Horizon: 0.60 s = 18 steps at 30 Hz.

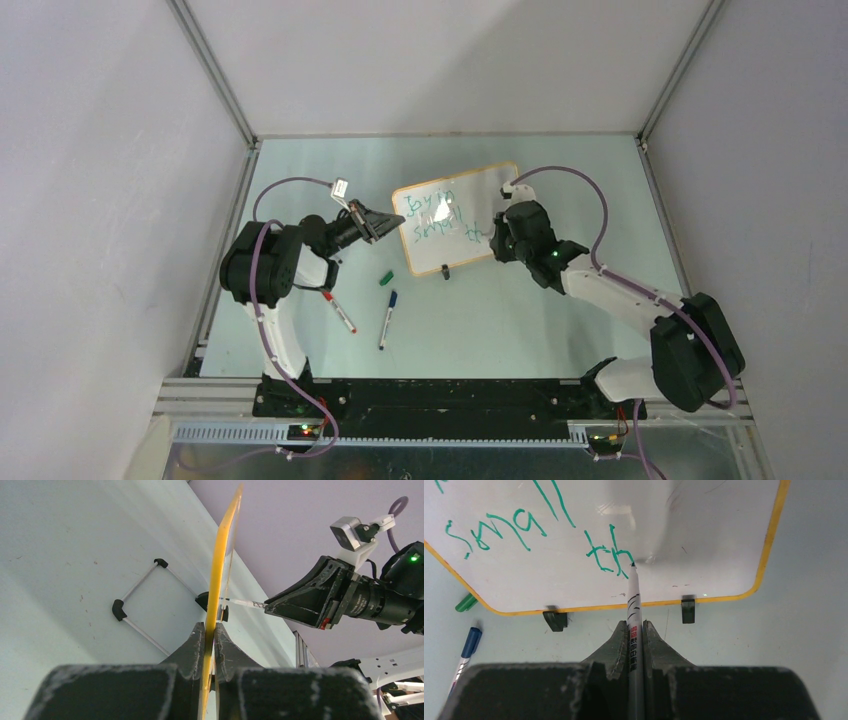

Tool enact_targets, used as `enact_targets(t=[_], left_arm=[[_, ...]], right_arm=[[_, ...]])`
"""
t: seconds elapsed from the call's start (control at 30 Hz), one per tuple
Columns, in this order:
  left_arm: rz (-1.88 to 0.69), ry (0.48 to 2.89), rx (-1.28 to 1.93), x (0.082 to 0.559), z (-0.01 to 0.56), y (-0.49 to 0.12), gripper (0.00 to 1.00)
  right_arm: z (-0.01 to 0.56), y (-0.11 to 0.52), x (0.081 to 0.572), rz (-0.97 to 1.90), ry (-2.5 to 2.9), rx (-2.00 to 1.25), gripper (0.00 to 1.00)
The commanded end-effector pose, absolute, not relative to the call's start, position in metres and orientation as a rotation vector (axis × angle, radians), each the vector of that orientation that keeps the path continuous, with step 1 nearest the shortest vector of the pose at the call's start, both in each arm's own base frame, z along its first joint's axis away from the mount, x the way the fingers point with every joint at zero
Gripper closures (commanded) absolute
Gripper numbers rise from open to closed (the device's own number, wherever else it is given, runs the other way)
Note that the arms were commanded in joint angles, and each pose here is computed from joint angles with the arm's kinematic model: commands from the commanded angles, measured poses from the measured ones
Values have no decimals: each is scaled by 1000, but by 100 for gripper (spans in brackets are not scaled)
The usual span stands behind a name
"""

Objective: Write a sentence on the whiteboard

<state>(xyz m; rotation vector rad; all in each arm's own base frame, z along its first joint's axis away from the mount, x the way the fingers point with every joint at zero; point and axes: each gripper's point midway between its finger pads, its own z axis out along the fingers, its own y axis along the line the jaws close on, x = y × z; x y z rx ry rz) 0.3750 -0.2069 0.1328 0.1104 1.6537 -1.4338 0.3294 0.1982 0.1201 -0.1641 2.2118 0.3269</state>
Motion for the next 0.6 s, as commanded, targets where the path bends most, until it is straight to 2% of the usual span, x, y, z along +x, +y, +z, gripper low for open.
enact_targets(t=[0.0,0.23,0.57], left_arm=[[-1439,1578,194,368,156,-211,100],[-1436,1578,194,368,156,-211,100],[-1436,1579,193,368,156,-211,100]], right_arm=[[159,197,329,369,2097,-136,100],[189,189,326,417,1902,-119,100],[175,197,336,416,1904,-147,100]])
